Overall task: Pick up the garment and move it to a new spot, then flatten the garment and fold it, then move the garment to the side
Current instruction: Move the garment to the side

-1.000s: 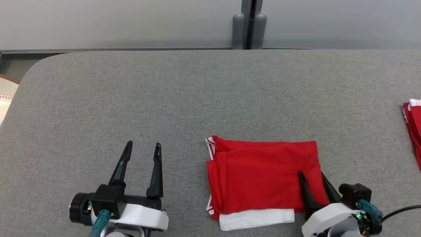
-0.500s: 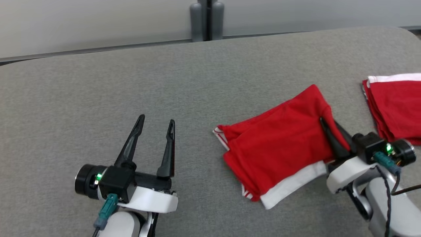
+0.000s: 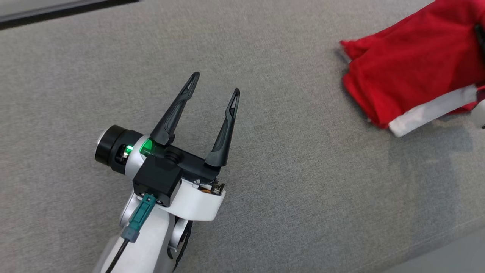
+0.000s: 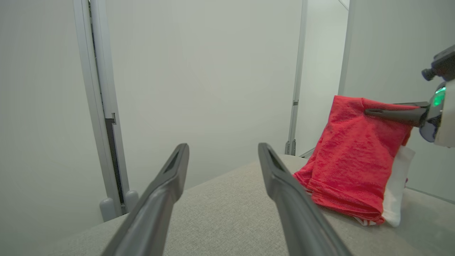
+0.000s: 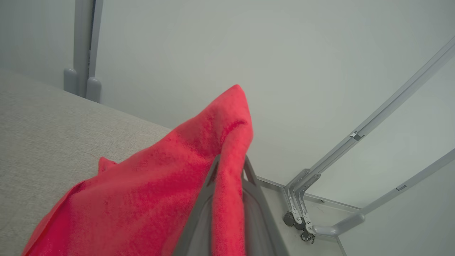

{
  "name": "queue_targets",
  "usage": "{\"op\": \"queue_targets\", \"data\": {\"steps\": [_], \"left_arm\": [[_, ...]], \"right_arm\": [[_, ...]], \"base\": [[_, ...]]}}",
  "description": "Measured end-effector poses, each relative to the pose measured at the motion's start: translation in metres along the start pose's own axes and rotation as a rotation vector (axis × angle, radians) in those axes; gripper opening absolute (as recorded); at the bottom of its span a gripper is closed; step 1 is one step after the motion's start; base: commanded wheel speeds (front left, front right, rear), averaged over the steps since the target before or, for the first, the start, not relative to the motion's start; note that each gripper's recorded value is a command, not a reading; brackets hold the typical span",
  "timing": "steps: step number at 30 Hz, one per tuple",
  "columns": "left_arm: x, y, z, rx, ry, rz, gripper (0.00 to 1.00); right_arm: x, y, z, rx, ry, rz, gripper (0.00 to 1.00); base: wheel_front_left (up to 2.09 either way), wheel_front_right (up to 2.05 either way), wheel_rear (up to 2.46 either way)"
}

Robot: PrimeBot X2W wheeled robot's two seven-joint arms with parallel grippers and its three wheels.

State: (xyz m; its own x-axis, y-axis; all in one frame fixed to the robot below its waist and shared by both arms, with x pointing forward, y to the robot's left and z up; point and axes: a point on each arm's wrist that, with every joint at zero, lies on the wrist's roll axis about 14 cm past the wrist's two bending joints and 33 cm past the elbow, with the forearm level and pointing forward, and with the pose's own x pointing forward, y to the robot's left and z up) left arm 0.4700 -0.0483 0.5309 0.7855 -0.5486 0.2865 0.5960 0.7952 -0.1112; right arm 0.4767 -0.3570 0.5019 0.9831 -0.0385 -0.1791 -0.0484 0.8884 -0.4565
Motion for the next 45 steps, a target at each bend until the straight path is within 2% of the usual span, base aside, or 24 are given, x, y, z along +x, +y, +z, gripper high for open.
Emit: {"op": "queue_targets", "data": {"steps": [3, 9, 14, 15, 16, 24, 34, 45], "left_arm": [[0.010, -0.003, -0.021, -0.023, 0.017, -0.037, 1.00], [0.016, -0.003, -0.059, -0.068, 0.063, -0.064, 1.00], [0.015, 0.004, -0.069, -0.065, 0.077, -0.055, 1.00], [0.014, 0.006, -0.069, -0.062, 0.079, -0.050, 1.00], [0.013, 0.008, -0.069, -0.057, 0.080, -0.044, 1.00], [0.010, 0.024, -0.054, -0.026, 0.060, 0.011, 1.00], [-0.007, 0.045, 0.003, 0.028, -0.002, 0.142, 1.00], [-0.080, 0.091, 0.046, 0.142, 0.020, 0.416, 1.00]], "right_arm": [[0.003, -0.023, -0.027, 0.009, 0.081, -0.065, 0.00], [0.000, -0.044, -0.079, 0.016, 0.237, -0.143, 0.00], [0.004, -0.057, -0.091, 0.045, 0.267, -0.201, 0.00], [0.007, -0.060, -0.089, 0.051, 0.258, -0.215, 0.30], [0.009, -0.064, -0.088, 0.056, 0.253, -0.229, 1.00], [0.019, -0.058, -0.075, 0.115, 0.184, -0.259, 1.00], [0.018, 0.013, -0.019, 0.216, -0.013, -0.124, 1.00], [-0.006, 0.094, 0.061, 0.423, -0.251, 0.042, 1.00]], "base": [[0.00, 0.00, 0.00], [0.00, 0.00, 0.00], [0.00, 0.00, 0.00], [0.00, 0.00, 0.00], [0.00, 0.00, 0.00], [0.00, 0.00, 0.00], [0.00, 0.00, 0.00], [0.00, 0.00, 0.00]]}}
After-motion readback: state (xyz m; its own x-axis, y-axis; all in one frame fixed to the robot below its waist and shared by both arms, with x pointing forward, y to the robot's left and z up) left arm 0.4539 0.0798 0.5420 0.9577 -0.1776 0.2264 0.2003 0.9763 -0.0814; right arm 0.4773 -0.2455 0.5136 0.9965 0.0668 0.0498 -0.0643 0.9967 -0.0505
